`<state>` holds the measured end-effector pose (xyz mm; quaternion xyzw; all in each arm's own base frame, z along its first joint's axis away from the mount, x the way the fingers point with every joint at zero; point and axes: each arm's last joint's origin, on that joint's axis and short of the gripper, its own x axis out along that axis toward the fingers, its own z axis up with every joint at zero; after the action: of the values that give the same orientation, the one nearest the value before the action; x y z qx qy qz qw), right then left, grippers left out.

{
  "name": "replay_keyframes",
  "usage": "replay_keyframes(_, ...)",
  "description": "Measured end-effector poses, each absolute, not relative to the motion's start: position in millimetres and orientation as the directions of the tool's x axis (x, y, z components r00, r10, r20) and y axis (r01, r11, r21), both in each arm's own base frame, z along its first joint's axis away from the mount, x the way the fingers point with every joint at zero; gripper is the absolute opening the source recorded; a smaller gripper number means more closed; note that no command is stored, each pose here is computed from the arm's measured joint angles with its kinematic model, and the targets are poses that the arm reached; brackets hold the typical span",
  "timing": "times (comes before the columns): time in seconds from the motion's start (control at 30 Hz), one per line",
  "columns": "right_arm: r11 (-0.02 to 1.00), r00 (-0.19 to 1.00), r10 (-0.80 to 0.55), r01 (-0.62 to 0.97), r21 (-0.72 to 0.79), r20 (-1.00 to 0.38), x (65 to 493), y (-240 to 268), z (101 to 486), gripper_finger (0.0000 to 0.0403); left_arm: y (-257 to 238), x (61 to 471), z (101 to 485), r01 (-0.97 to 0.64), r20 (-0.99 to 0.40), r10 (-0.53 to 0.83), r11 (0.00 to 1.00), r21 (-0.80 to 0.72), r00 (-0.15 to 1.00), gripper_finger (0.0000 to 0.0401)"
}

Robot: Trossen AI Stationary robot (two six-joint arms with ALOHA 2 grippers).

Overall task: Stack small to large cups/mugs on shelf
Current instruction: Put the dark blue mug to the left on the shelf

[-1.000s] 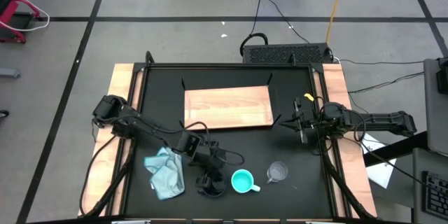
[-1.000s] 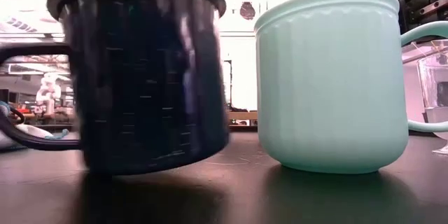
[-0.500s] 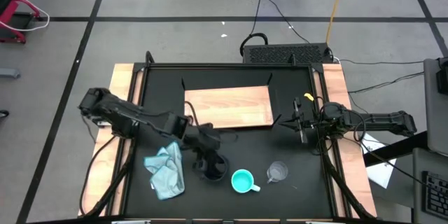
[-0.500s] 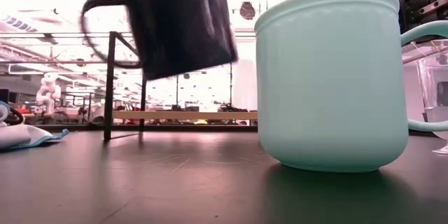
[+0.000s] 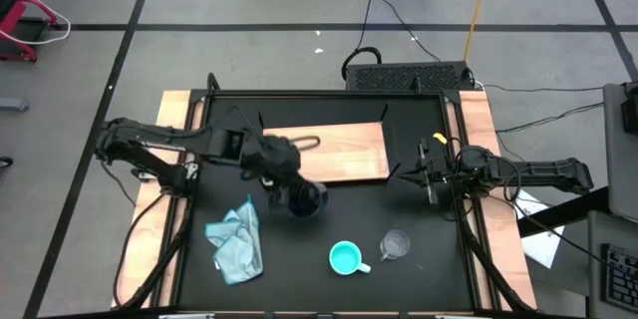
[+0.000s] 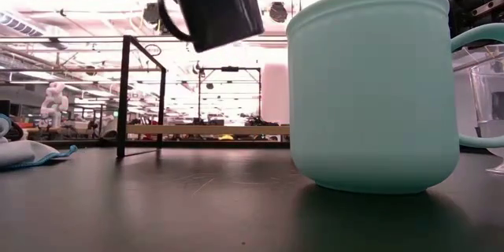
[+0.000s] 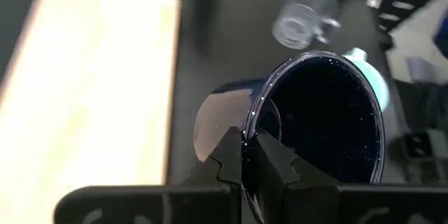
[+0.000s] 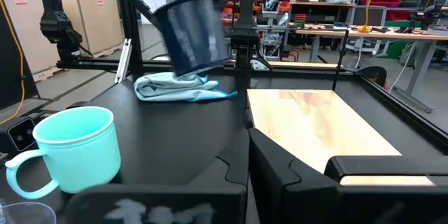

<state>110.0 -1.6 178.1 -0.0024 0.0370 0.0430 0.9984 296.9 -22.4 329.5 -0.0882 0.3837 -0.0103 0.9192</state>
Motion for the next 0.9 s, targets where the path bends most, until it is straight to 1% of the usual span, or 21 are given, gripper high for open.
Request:
replay_keyframes(0.13, 0.996, 0.994, 0.086, -0.086, -0.002, -0.074, 110.0, -1.6, 178.2, 0.0000, -2.2, 293.2, 333.8, -0.099, -0.696, -0.043, 0.982, -0.162, 0.716, 0.0016)
replay_keyframes(0.3, 0.996, 0.994, 0.085, -0.086, -0.002, -0.074, 110.0, -1.6, 178.2, 0.0000, 16.5, 292.6, 333.6, -0.077, -0.696, -0.060, 0.983, -0.164, 0.716, 0.0015)
replay_keyframes(0.4, 0.996, 0.994, 0.085, -0.086, -0.002, -0.073, 110.0, -1.6, 178.3, 0.0000, 31.1, 290.9, 333.8, -0.092, -0.694, -0.054, 0.981, -0.171, 0.718, 0.0015)
replay_keyframes(0.53, 0.996, 0.994, 0.085, -0.086, -0.002, -0.073, 110.0, -1.6, 178.2, 0.0000, 50.8, 284.3, 330.3, -0.164, -0.729, -0.036, 0.966, -0.201, 0.684, 0.0015)
replay_keyframes(0.73, 0.996, 0.994, 0.085, -0.086, -0.002, -0.073, 110.0, -1.6, 178.3, 0.0000, 75.1, 269.2, 337.2, -0.303, -0.786, -0.014, 0.919, -0.254, 0.618, 0.0015)
replay_keyframes(0.9, 0.996, 0.994, 0.085, -0.086, -0.003, -0.065, 110.1, -1.6, 179.0, 0.0000, 87.1, 261.3, 350.8, -0.382, -0.787, -0.004, 0.872, -0.304, 0.617, 0.0015)
